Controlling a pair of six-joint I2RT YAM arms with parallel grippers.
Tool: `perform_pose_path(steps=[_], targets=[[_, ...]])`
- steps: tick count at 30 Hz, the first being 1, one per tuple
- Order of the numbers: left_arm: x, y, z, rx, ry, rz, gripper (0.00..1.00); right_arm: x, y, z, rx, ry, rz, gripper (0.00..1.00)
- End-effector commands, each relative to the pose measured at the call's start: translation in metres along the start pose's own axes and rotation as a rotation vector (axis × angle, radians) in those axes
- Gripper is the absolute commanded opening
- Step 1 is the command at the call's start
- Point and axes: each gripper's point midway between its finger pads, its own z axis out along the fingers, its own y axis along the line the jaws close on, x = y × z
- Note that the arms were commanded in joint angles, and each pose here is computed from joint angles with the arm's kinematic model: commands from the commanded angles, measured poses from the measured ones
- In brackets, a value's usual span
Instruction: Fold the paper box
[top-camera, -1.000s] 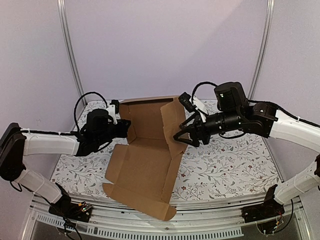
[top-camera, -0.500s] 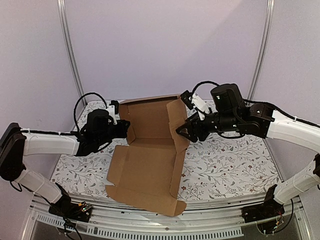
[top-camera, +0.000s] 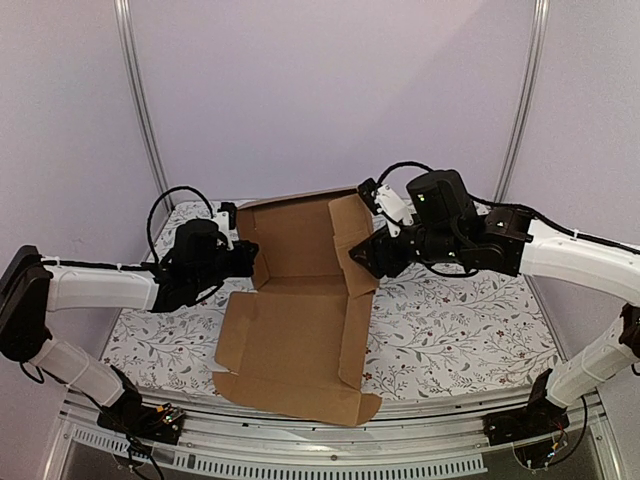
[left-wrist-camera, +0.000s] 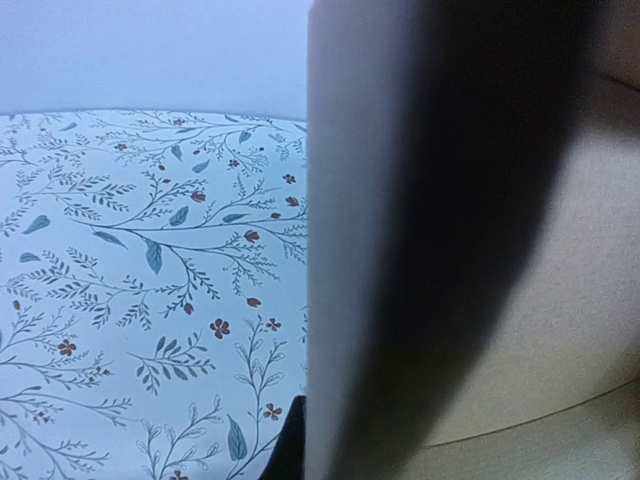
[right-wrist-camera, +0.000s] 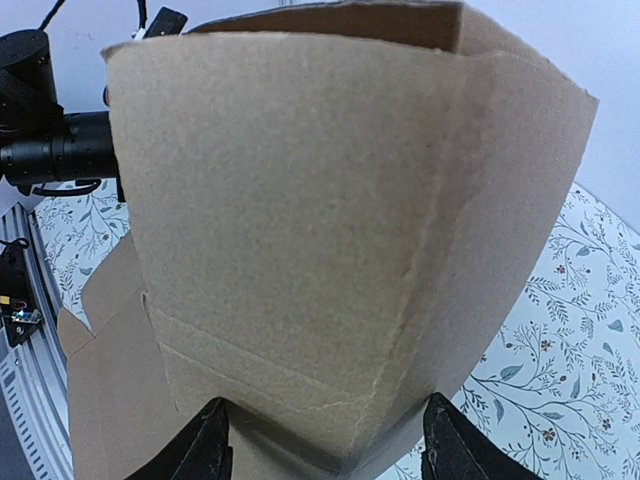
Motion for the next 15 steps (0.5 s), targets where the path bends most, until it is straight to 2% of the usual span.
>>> perform_pose_path(steps=[1, 15], targets=[[-0.014, -0.022, -0.004, 0.075, -0.022, -0.013, 0.00, -0.015, -0.011, 0.007, 0.082, -0.044, 0.044, 0.63], [-0.014, -0.029, -0.006, 0.071, -0.023, -0.002, 0.00, -0.009, -0.017, 0.030, 0.219, -0.039, 0.051, 0.56]])
